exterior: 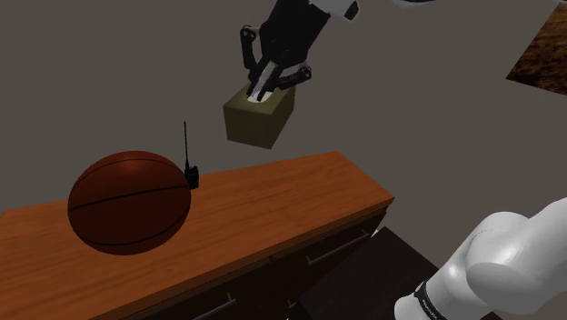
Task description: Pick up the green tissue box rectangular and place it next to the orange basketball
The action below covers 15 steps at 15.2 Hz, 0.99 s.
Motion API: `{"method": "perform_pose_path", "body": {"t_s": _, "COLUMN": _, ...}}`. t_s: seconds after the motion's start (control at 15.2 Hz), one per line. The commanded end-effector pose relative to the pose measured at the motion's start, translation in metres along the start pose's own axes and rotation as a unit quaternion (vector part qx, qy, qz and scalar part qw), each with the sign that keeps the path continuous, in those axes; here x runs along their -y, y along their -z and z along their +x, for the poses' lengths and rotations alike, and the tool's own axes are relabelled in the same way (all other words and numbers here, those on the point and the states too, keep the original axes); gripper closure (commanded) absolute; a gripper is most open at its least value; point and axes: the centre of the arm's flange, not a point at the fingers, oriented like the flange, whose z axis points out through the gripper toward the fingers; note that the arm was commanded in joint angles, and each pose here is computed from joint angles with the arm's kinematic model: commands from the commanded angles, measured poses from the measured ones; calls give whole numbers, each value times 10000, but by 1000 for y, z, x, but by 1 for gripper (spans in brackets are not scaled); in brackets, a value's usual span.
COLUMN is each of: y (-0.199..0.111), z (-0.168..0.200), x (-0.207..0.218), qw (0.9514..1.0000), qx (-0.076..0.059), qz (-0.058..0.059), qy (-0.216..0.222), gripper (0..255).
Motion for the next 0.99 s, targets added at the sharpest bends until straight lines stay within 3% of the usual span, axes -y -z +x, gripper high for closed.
{"method": "perform_pose_path", "body": {"t_s": 0.0, "y": -1, "z": -23, "x": 13, "qw": 10000, "qx": 0, "qz": 1, "qy": -9, "gripper": 255}}
{"method": "perform_pose_path", "body": {"t_s": 0.13, "y": -3, "z": -43, "x": 28, "qw": 10000, "qx": 0, "qz": 1, "qy": -9, "gripper": 255}}
{"method": "perform_pose_path", "body": {"t_s": 0.92, "y": -61, "z": -53, "x": 5, "qw": 10000, "qx": 0, "qz": 1, "qy": -9, "gripper": 255}}
